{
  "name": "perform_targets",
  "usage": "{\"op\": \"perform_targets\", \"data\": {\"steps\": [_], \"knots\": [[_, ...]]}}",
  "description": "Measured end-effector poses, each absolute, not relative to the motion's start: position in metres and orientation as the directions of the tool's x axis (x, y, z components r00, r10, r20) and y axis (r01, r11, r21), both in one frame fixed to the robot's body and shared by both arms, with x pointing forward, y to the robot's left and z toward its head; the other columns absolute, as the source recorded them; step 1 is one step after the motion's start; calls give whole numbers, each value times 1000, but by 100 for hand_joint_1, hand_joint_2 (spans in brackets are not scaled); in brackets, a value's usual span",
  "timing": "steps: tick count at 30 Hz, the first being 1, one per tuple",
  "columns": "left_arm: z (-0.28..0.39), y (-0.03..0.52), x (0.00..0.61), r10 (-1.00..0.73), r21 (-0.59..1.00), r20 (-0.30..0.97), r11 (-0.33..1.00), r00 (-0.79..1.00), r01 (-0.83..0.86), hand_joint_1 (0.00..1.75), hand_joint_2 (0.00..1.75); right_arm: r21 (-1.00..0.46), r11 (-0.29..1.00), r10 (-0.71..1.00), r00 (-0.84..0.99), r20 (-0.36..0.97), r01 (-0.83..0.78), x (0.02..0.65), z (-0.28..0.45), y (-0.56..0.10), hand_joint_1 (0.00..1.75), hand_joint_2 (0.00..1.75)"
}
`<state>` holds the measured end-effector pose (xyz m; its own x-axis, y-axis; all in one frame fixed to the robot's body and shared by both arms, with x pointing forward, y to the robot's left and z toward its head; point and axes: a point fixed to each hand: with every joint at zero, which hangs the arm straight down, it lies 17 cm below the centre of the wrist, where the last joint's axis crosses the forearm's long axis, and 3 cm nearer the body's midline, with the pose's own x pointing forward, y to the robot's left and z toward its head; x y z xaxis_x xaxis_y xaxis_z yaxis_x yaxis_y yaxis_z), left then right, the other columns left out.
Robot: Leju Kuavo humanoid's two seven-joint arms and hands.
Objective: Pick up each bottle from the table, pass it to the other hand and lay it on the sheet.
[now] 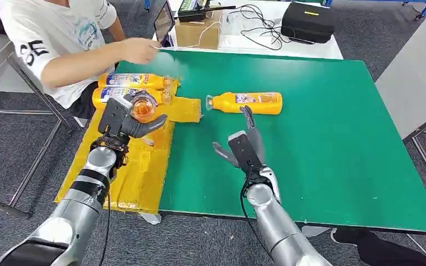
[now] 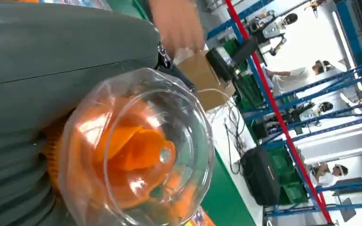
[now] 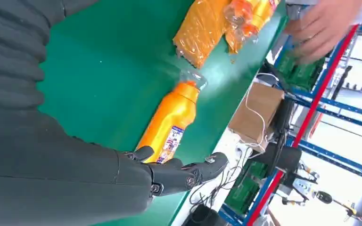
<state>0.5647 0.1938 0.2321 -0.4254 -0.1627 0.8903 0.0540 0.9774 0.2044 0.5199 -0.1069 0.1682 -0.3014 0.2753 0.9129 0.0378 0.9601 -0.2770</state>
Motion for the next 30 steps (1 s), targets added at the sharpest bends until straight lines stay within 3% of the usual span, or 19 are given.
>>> {"op": "perform_targets", "data": {"steps": [6, 11, 18, 30], "knots": [[250, 202, 568, -394, 412, 786, 908, -475, -72, 175, 175, -226, 972, 237, -308, 921, 71, 518, 174, -120, 0, 175], [246, 177, 573, -552, 625, 670, 780, -496, -22, 175, 175, -202, 977, 212, -325, 921, 64, 517, 181, -121, 0, 175], [170, 136, 584, -775, 926, 373, 349, -511, 147, 175, 175, -189, 982, 188, -340, 921, 31, 516, 186, -112, 0, 175], [94, 150, 574, -845, 943, 239, 85, -478, 321, 175, 175, -175, 985, 164, -343, 925, -1, 514, 188, -102, 0, 175]]}}
